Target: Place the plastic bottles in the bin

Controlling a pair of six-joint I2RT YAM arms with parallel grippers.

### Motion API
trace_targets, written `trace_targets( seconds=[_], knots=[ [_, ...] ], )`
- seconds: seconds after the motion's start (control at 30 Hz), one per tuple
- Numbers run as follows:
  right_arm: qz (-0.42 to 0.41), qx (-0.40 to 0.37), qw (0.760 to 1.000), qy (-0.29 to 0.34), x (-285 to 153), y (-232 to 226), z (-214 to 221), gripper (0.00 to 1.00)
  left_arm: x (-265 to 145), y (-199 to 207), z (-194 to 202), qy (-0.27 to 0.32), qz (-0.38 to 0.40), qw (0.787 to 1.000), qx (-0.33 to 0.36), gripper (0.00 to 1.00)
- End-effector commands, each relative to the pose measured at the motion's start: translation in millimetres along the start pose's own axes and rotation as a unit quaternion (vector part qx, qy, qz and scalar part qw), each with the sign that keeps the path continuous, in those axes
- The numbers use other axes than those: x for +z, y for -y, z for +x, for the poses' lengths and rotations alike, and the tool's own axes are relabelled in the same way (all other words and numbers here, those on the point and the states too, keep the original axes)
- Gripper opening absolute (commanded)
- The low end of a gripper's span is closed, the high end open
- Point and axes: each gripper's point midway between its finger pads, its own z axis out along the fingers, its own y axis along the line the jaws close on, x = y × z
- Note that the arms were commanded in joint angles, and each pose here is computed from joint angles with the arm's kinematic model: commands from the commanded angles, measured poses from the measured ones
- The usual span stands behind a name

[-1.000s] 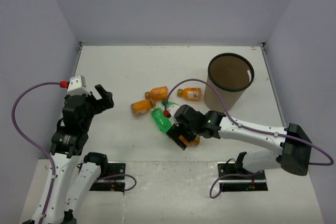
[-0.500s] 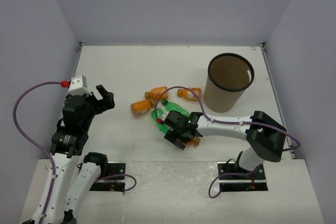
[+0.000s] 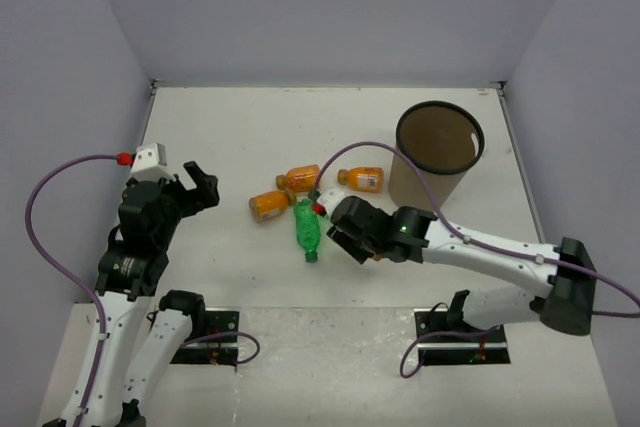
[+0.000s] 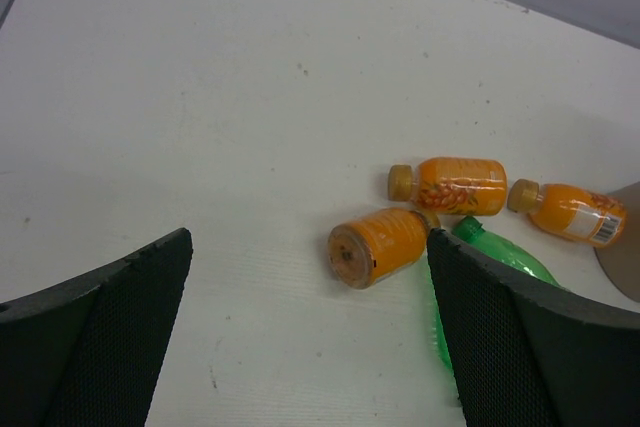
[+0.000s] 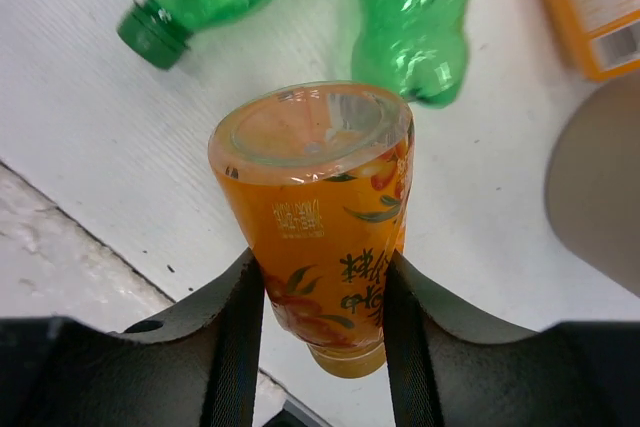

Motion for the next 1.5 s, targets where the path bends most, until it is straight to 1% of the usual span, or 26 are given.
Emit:
trace_targets(
  seconds=[0.0,0.07,0.1,0.13,0.2,0.27,0.4,0.43,0.5,0.53,0.6,0.63,0.7,0.73,0.8,0.87,0.93,1.0,1.03,1.1,1.13,1.17,1.2,1.27,1.37,1.47],
  knots=[
    [0.031,0.044,0.991,0.119,-68,31,-45,0.26,3,3,-7,0.015,0.009,1.000,0.008,1.00],
    [0.041,0.074,0.981,0.176,-101,51,-67,0.24,3,3,-6,0.013,0.009,1.000,0.008,1.00],
    [0.046,0.096,0.972,0.210,-122,64,-74,0.20,4,3,-6,0.011,0.009,1.000,0.008,1.00],
    [0.062,0.129,0.961,0.239,-143,87,-85,0.18,4,3,-6,0.010,0.009,1.000,0.008,1.00],
    [0.092,0.163,0.941,0.282,-178,125,-94,0.19,5,4,-6,0.010,0.010,1.000,0.008,1.00],
    [0.130,0.177,0.929,0.299,-199,156,-101,0.20,5,3,-5,0.009,0.010,1.000,0.008,1.00],
    [0.232,0.253,0.898,0.276,-206,234,-90,0.20,4,3,-7,0.011,0.008,1.000,0.008,1.00],
    [0.256,0.282,0.890,0.251,-195,258,-81,0.21,3,3,-7,0.013,0.009,1.000,0.009,1.00],
    [0.273,0.307,0.879,0.241,-191,278,-76,0.25,1,3,-9,0.017,0.011,1.000,0.009,1.00],
    [0.273,0.310,0.881,0.230,-182,282,-77,0.28,2,5,-9,0.016,0.014,1.000,0.013,1.00],
    [0.278,0.317,0.878,0.227,-178,289,-78,0.52,5,12,-7,0.001,0.031,0.999,0.023,1.00],
    [0.288,0.323,0.875,0.217,-173,294,-77,0.70,6,14,-11,0.001,0.034,0.999,0.029,1.00],
    [0.301,0.329,0.869,0.216,-176,301,-77,0.92,13,21,-5,-0.028,0.045,0.998,0.038,1.00],
    [0.308,0.334,0.864,0.215,-178,303,-76,0.98,13,28,-11,-0.030,0.054,0.997,0.042,1.00],
    [0.307,0.336,0.862,0.223,-187,302,-77,0.99,20,50,2,-0.080,0.100,0.990,0.056,1.00],
    [0.290,0.347,0.859,0.240,-201,293,-78,0.99,16,74,-1,-0.100,0.131,0.983,0.075,1.00],
    [0.267,0.357,0.856,0.262,-211,281,-79,0.99,26,85,6,-0.132,0.117,0.978,0.114,1.00],
    [0.210,0.347,0.862,0.306,-222,256,-84,0.99,34,86,5,-0.158,0.061,0.970,0.177,1.00],
    [0.192,0.345,0.858,0.328,-226,249,-88,0.99,35,75,9,-0.176,0.025,0.962,0.206,1.00],
    [0.153,0.329,0.863,0.350,-227,228,-84,0.99,47,82,19,-0.204,0.018,0.945,0.256,1.00],
    [0.149,0.328,0.864,0.353,-221,225,-81,0.99,51,94,37,-0.226,0.043,0.926,0.298,1.00],
    [0.145,0.325,0.864,0.356,-221,222,-79,0.99,51,105,47,-0.238,0.068,0.922,0.299,1.00],
    [0.146,0.320,0.864,0.360,-224,220,-76,0.99,51,107,65,-0.259,0.101,0.898,0.341,1.00],
    [0.149,0.318,0.869,0.348,-216,218,-69,0.99,59,110,93,-0.282,0.114,0.856,0.417,1.00],
    [0.139,0.309,0.875,0.346,-209,211,-65,0.99,81,89,105,-0.302,0.045,0.832,0.464,1.00],
    [0.125,0.300,0.875,0.359,-209,205,-66,0.99,89,99,122,-0.330,0.070,0.818,0.465,1.00]
  ],
)
